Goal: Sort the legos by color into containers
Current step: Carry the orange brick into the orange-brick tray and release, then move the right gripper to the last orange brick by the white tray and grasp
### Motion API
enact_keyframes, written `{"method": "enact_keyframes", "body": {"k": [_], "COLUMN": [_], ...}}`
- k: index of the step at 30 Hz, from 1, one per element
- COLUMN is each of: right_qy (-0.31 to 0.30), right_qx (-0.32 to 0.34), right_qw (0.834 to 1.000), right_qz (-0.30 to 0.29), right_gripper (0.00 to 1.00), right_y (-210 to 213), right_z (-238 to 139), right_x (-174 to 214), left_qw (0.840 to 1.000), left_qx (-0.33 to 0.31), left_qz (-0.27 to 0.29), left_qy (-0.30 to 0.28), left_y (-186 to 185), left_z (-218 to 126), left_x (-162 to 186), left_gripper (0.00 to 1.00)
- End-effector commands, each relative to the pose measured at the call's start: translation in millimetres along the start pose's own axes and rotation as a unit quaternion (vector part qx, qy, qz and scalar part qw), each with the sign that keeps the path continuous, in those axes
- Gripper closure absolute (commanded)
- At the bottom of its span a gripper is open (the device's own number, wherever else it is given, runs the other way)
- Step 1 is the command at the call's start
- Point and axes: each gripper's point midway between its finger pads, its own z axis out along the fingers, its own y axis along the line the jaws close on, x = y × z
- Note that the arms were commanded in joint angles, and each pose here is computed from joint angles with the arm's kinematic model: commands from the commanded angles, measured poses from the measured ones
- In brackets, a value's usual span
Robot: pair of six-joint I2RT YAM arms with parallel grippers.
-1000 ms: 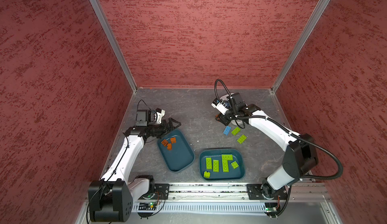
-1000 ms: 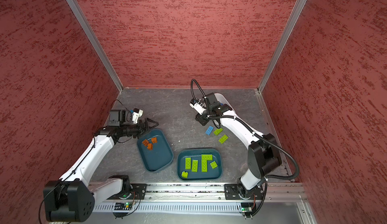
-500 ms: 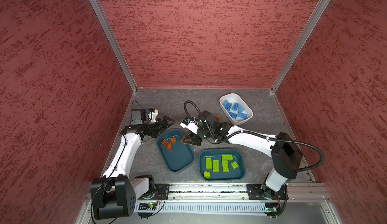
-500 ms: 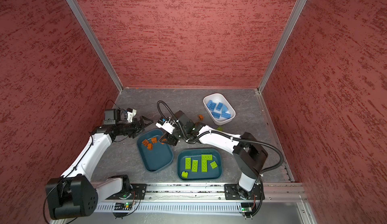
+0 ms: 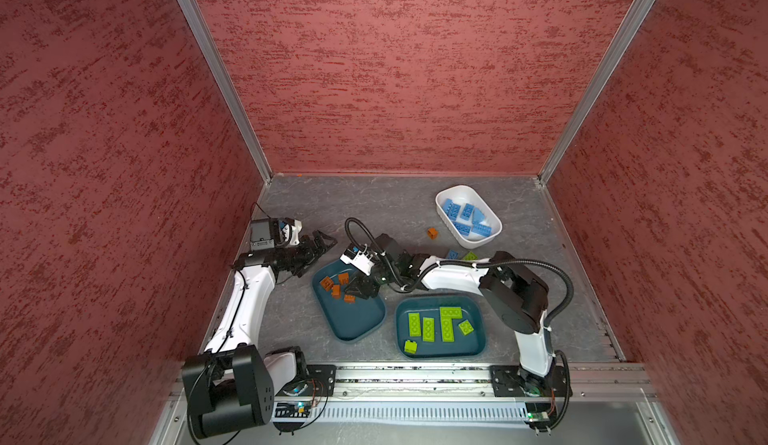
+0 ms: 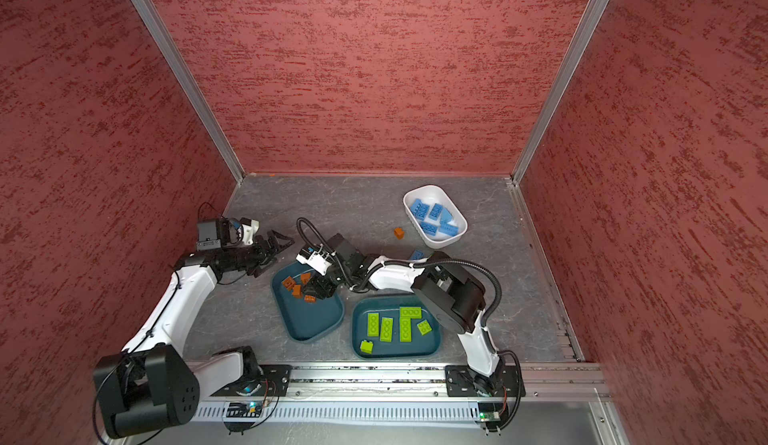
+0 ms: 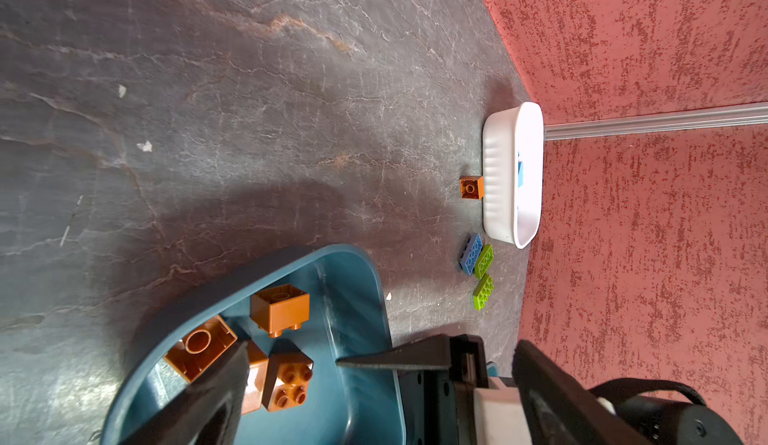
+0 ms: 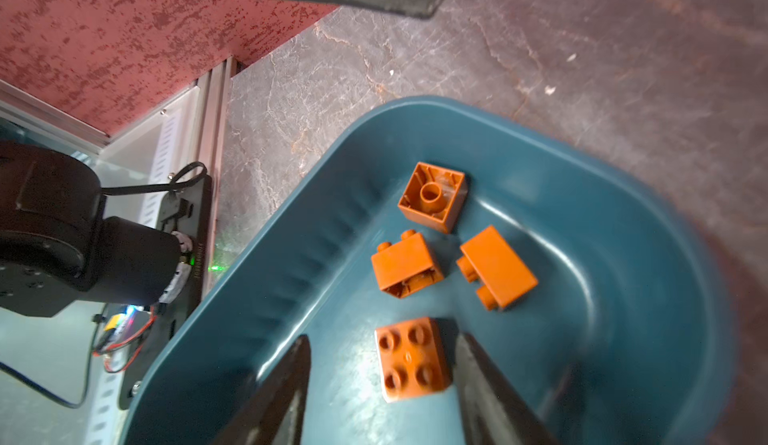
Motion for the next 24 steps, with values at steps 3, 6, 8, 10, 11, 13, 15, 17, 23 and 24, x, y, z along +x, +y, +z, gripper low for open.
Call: {"method": "enact_keyframes", "body": {"k": [3, 6, 8, 10, 11, 13, 15, 17, 23, 24], "right_qy": [-0.050, -0.053, -0.050, -0.038, -0.026, 0.000, 0.020, 0.039, 0.086, 0.092], "right_qx": [0.044, 0.085, 0.114, 0.155, 0.182, 0.237, 0.281, 0.317, 0.408, 0.419], "right_qw": [0.997, 0.995, 0.992, 0.986, 0.981, 0.965, 0.950, 0.937, 0.890, 0.883], "right_qz": [-0.030, -0.005, 0.015, 0.044, 0.063, 0.109, 0.136, 0.144, 0.186, 0.191], "right_gripper": [0.36, 0.34, 0.33, 0.31, 0.30, 0.28, 0.28, 0.27, 0.26, 0.26], "right_y": [-6, -24, -38, -59, -73, -102, -123, -142, -203, -212], "right_z": [-37, -74, -100, -127, -140, -163, -182, -197, -231, -234], "right_x": [-48, -51, -49, -40, -33, -17, -4, 10, 46, 50], "left_qw": [1.000, 1.000, 1.000, 1.000, 1.000, 1.000, 1.000, 1.000, 0.999, 0.999], "left_qx": [-0.001, 0.005, 0.010, 0.014, 0.015, 0.018, 0.021, 0.021, 0.023, 0.022], "left_qz": [0.008, 0.007, 0.008, 0.007, 0.007, 0.008, 0.009, 0.008, 0.014, 0.013], "left_qy": [0.001, 0.004, 0.007, 0.012, 0.014, 0.016, 0.016, 0.018, 0.020, 0.020], "left_y": [4, 2, 1, 0, 0, -2, -3, -4, -8, -7], "left_z": [-1, 0, 1, 2, 3, 4, 5, 6, 4, 5], "left_x": [3, 5, 6, 8, 8, 9, 9, 10, 10, 10], "left_gripper": [0.01, 0.01, 0.01, 0.00, 0.01, 0.01, 0.01, 0.01, 0.01, 0.01]}}
